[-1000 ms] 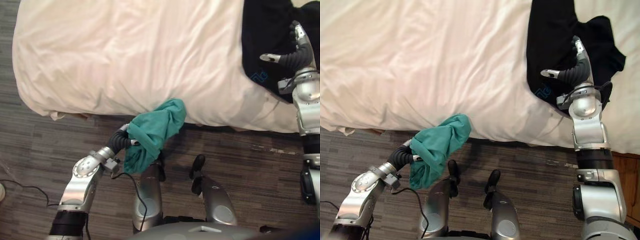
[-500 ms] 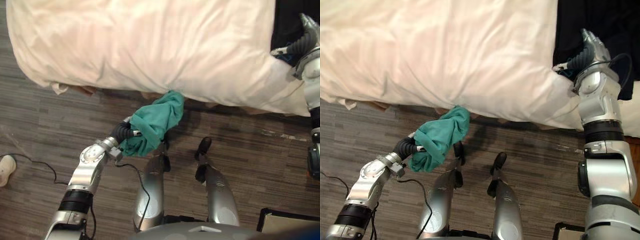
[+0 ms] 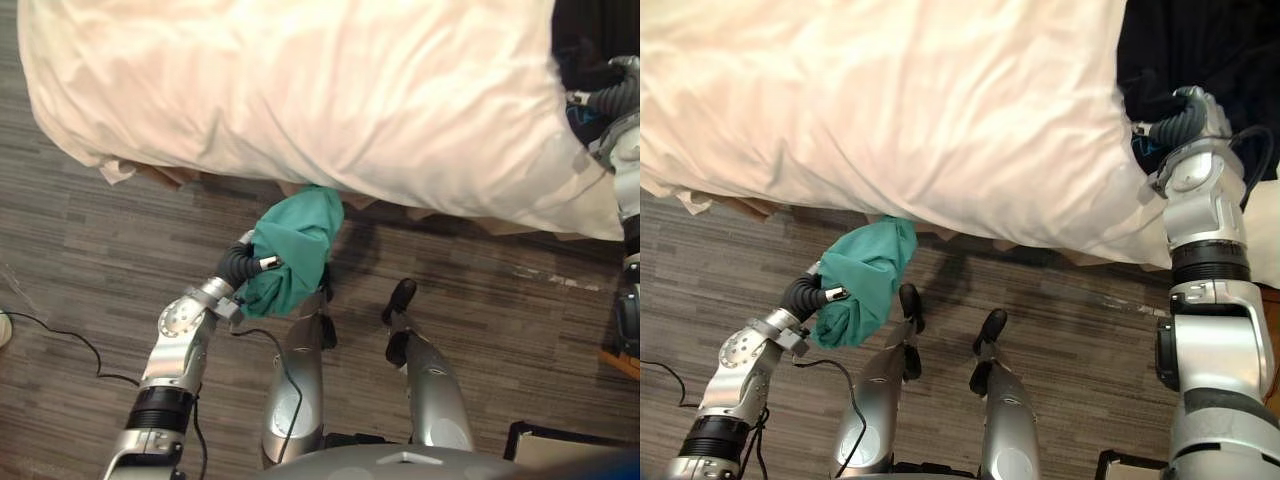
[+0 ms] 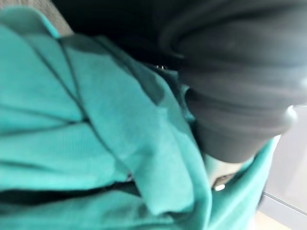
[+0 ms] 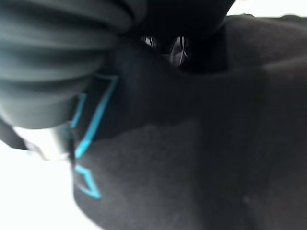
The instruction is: Tidy the bed and pick cloth on bed and put in laundry
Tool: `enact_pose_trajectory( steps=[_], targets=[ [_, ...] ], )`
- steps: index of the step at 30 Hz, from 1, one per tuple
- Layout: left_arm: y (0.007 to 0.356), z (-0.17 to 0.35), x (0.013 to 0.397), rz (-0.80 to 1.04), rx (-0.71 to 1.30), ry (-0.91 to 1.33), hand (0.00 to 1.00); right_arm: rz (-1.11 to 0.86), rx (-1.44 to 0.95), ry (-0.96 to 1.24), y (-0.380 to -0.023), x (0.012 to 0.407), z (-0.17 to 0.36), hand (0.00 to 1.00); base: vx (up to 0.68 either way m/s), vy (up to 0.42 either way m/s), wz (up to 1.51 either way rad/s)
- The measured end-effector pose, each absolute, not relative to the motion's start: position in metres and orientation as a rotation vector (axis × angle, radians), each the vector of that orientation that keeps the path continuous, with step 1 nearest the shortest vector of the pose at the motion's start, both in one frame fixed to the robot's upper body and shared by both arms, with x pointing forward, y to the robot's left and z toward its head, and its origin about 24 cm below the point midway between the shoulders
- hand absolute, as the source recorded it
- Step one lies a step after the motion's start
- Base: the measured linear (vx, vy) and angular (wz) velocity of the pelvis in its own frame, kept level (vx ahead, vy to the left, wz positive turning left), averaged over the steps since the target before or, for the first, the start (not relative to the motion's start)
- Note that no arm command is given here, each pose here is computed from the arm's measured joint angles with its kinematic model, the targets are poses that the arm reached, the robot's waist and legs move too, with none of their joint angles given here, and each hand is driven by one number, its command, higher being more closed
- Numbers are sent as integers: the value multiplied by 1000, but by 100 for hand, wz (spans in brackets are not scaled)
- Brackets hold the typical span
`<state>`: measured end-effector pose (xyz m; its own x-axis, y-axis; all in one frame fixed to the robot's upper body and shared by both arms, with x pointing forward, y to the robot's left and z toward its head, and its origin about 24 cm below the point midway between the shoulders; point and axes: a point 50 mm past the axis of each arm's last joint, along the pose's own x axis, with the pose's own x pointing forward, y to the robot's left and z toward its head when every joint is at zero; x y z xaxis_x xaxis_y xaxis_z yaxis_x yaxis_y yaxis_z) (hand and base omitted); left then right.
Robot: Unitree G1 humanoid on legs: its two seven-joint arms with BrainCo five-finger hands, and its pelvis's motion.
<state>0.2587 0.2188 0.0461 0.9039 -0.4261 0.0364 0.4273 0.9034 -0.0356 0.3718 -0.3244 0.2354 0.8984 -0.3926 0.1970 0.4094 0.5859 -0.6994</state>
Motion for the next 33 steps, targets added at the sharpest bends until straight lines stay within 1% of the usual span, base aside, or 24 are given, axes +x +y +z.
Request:
enact_pose_trajectory(
  steps=[1, 4, 5, 7, 9, 10, 11, 14, 16, 17, 19, 20, 22, 25, 27, 30, 33],
  targets=[
    [218, 44, 257, -441, -47, -21, 100, -452, -717, -42, -327, 370, 225, 100, 32, 4, -7],
    [214, 39, 249, -436, -57, 7, 100, -435, -553, -75, -332, 360, 196, 100, 48, 8, 0],
    [212, 36, 241, -420, -72, 20, 100, -428, -481, -101, -330, 353, 178, 100, 84, 29, -5],
    [207, 30, 230, -386, -104, 45, 100, -430, -389, -134, -323, 337, 147, 100, 108, 34, -8],
    [204, 20, 218, -342, -146, 98, 100, -422, -289, -138, -301, 316, 106, 100, 128, 34, -23],
    [203, 16, 216, -330, -159, 117, 100, -416, -266, -130, -294, 311, 96, 100, 101, 19, -40],
    [198, 5, 208, -297, -195, 176, 100, -396, -204, -77, -277, 295, 66, 100, 80, 7, -32],
    [186, -13, 194, -274, -248, 261, 100, -360, -106, 70, -252, 260, 13, 100, 126, -6, -25],
    [172, -36, 181, -244, -306, 377, 100, -314, -5, 239, -228, 221, -33, 100, 111, -22, -1],
    [169, -43, 177, -237, -318, 415, 100, -300, 13, 279, -222, 210, -42, 100, 84, -15, 2],
    [161, -75, 159, -171, -346, 570, 100, -245, 72, 415, -203, 176, -71, 100, 67, -14, 9],
    [161, -82, 155, -150, -352, 605, 100, -228, 80, 444, -199, 170, -77, 100, 33, -18, 28],
    [163, -105, 136, -59, -360, 717, 100, -190, 120, 573, -189, 147, -102, 100, 20, -13, 40],
    [169, -122, 117, 45, -378, 784, 100, -120, 130, 734, -179, 116, -128, 100, 56, -14, 39],
    [173, -128, 108, 117, -400, 803, 100, -68, 132, 803, -175, 102, -137, 100, 61, -7, 43],
    [168, -134, 102, 170, -433, 813, 100, -17, 160, 814, -173, 99, -140, 100, 56, 8, 67],
    [157, -135, 105, 155, -438, 811, 100, 4, 219, 795, -175, 98, -139, 100, 79, 51, 125]
  ],
)
